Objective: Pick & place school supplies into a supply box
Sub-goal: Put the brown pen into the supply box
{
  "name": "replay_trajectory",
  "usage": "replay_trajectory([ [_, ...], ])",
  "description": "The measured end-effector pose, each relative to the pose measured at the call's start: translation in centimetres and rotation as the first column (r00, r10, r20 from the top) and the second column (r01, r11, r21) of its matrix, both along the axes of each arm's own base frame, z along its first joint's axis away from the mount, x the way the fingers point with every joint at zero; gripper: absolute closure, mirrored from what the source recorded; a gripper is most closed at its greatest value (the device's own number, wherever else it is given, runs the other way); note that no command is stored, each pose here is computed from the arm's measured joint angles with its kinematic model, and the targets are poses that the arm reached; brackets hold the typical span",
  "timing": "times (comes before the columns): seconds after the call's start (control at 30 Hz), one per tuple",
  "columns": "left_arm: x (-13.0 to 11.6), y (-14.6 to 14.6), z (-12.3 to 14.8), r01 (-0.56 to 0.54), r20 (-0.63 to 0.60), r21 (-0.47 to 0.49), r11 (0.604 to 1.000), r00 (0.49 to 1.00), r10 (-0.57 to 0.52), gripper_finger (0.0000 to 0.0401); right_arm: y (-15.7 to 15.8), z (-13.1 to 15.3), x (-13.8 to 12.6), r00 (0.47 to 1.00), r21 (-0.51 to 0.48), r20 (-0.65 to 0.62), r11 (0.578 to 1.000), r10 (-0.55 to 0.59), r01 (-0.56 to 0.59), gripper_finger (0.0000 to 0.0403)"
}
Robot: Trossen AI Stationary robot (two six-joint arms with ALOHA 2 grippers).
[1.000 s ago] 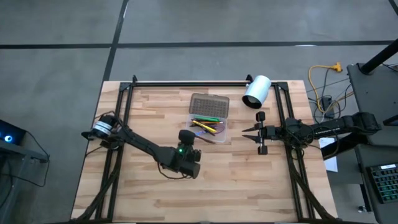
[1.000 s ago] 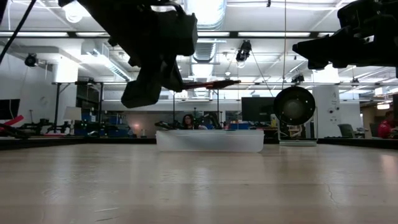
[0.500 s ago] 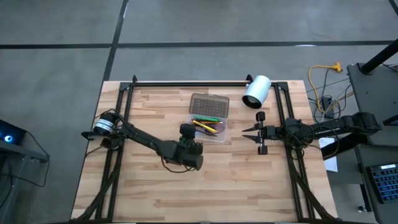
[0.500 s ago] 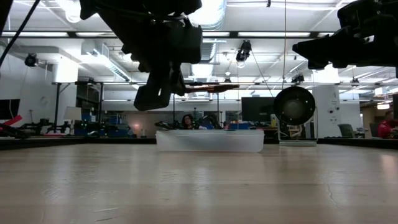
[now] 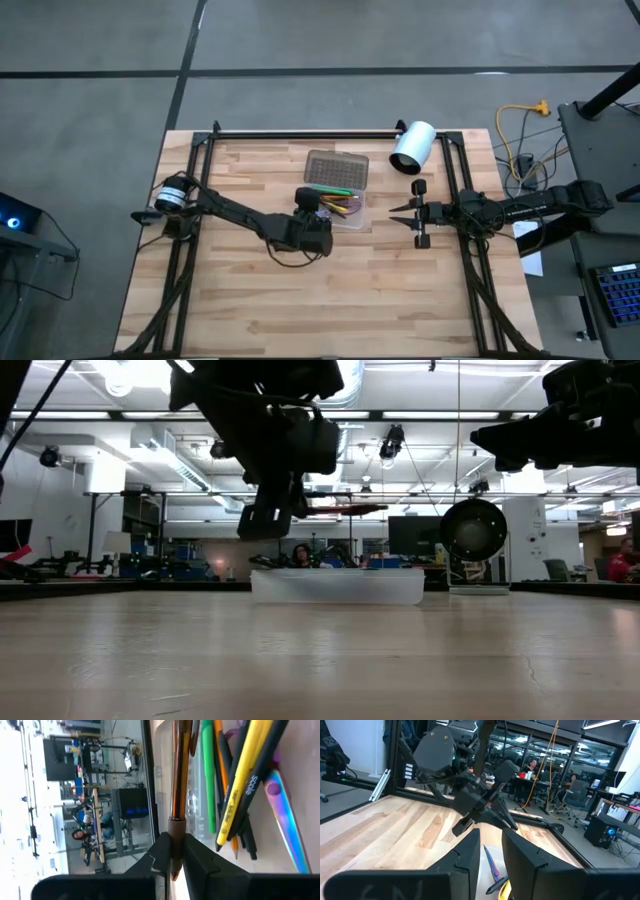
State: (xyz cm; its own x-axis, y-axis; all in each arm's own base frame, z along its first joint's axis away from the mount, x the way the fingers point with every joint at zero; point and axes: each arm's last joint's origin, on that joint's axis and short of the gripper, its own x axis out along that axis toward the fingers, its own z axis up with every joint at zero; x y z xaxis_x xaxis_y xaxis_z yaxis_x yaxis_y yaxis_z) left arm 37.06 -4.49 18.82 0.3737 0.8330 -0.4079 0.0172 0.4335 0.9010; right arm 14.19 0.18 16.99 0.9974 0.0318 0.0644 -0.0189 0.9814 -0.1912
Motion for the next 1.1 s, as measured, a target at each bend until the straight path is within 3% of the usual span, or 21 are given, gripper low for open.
replay_trajectory([
  [0.37,1.9,1.7,-1.1,0.041,0.010,-0.042,0.998,0.999,-0.040,0.0386,0.0,0.0,0.0,1.000,-0.002,0.000,1.000,0.000,0.000,0.0330],
  [0.73,2.0,2.2,-1.1,0.031,0.020,-0.045,0.999,0.999,-0.030,0.0386,0.0,0.0,0.0,1.000,0.000,0.000,1.000,0.000,0.000,0.0330],
  [1.1,2.0,2.1,-1.1,0.033,0.019,-0.045,0.998,0.999,-0.032,0.0350,0.0,0.0,0.0,1.000,-0.001,0.000,1.000,0.000,0.000,0.0330],
])
